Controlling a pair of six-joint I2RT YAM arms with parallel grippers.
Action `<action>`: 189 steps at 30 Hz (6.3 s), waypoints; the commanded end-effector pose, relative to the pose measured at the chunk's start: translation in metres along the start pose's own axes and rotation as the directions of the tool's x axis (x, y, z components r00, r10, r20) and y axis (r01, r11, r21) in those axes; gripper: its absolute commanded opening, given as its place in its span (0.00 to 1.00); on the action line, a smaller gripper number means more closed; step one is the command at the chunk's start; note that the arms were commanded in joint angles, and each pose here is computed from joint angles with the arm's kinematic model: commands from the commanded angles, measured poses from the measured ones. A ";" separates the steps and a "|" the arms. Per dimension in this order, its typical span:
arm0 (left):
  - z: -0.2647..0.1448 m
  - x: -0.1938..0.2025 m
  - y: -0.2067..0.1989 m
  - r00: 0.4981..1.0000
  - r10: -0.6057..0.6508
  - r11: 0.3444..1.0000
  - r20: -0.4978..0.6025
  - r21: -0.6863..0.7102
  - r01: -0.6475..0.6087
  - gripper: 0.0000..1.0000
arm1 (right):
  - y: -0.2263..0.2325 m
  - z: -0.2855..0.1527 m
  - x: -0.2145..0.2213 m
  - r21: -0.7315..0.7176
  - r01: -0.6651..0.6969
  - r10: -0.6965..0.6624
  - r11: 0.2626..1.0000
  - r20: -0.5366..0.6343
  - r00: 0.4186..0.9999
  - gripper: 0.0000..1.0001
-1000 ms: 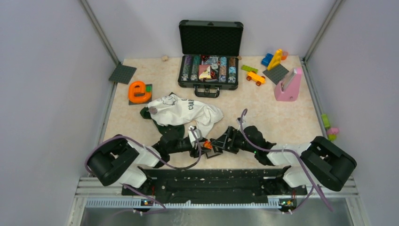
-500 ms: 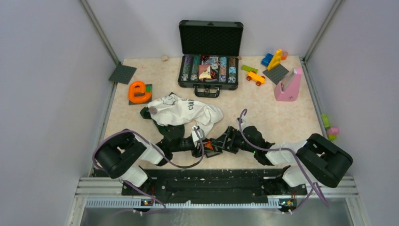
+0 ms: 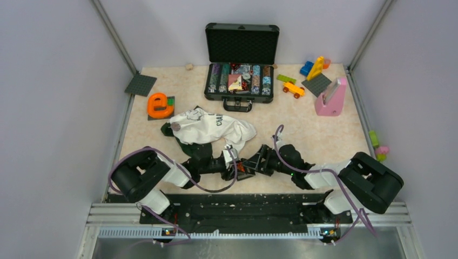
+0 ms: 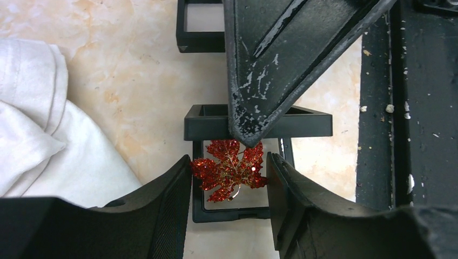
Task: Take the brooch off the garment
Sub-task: Place the brooch in the brooch box, then place the brooch box at the center of the board.
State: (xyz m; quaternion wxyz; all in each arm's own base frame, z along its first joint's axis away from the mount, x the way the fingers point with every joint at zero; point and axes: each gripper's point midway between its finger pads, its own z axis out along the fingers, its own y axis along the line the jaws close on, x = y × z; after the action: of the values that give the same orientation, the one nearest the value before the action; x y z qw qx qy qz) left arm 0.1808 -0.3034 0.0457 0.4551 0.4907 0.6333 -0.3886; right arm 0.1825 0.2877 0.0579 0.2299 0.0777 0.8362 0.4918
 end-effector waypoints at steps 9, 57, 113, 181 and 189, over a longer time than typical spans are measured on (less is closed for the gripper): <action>0.001 -0.019 0.001 0.996 0.062 0.998 0.062 0.004 -0.062 0.26 | 0.008 -0.002 -0.009 -0.037 0.009 -0.008 0.999 0.031 0.999 0.38; 0.008 -0.009 -0.006 0.999 0.053 0.997 0.009 0.048 -0.053 0.69 | 0.003 -0.002 -0.007 -0.032 -0.006 0.007 0.999 0.034 0.999 0.38; -0.011 -0.021 0.013 0.997 0.058 0.990 0.058 -0.129 -0.050 0.23 | 0.000 0.002 -0.029 0.151 0.168 -0.172 0.974 0.013 0.985 0.42; -0.084 -0.044 0.080 0.956 -0.103 0.734 0.274 -0.628 0.259 0.49 | -0.040 0.019 -0.110 0.444 0.280 -0.337 0.851 0.054 0.940 0.41; -0.086 -0.044 0.082 0.962 -0.092 0.728 0.258 -0.641 0.242 0.50 | -0.062 0.010 -0.152 0.562 0.279 -0.387 0.779 0.080 0.919 0.42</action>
State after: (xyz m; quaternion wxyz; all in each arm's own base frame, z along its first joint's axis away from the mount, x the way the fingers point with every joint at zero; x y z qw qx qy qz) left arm 0.2451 -0.2192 0.0956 0.6092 0.2071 0.7318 -0.2247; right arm 0.3013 0.2286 0.0404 0.3307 0.0371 0.9163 0.2228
